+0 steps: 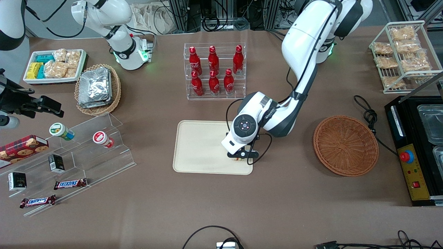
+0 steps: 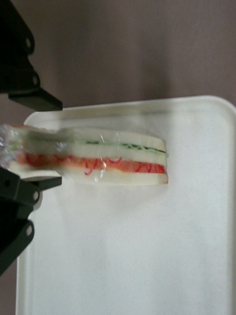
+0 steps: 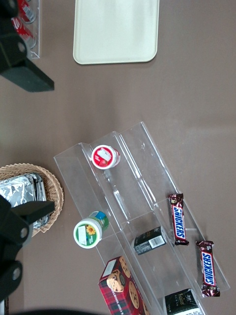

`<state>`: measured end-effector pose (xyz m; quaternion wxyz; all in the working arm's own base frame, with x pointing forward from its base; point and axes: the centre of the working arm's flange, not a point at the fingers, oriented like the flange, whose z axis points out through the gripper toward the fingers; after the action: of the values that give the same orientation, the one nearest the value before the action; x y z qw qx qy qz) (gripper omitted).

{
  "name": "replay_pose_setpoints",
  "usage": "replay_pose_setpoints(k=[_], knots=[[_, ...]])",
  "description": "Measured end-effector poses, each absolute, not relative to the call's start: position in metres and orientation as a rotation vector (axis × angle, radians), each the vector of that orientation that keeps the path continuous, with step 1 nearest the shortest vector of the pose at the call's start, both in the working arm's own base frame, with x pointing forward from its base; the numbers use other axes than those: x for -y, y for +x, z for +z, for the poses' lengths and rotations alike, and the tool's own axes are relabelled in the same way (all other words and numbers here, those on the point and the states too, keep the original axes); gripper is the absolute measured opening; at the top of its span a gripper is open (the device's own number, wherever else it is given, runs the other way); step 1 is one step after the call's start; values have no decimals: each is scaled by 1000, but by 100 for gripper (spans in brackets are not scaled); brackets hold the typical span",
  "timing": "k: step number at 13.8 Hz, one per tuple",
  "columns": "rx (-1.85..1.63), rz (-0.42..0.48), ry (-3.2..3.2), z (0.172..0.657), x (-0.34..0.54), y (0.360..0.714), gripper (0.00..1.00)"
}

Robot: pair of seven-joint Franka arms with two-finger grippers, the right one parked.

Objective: Place sandwich from basket to tray

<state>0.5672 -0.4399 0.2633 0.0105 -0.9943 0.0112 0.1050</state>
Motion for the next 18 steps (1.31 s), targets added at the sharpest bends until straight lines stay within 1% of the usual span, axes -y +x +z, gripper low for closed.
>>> replay_pose_setpoints(k=[1, 2, 3, 4, 6, 9, 11, 13, 18], knots=[[-19, 345, -3094, 277, 432, 570, 76], [-4, 364, -3082, 294, 424, 571, 85], [14, 378, -3073, 314, 414, 573, 96], [33, 376, -3073, 338, 402, 575, 100], [90, 335, -3082, 385, 369, 576, 100], [177, 245, -3062, 440, 288, 570, 100], [167, 210, -3056, 461, 236, 552, 100], [114, 189, -3073, 478, 183, 545, 100], [198, 164, -3087, 512, 62, 562, 100]])
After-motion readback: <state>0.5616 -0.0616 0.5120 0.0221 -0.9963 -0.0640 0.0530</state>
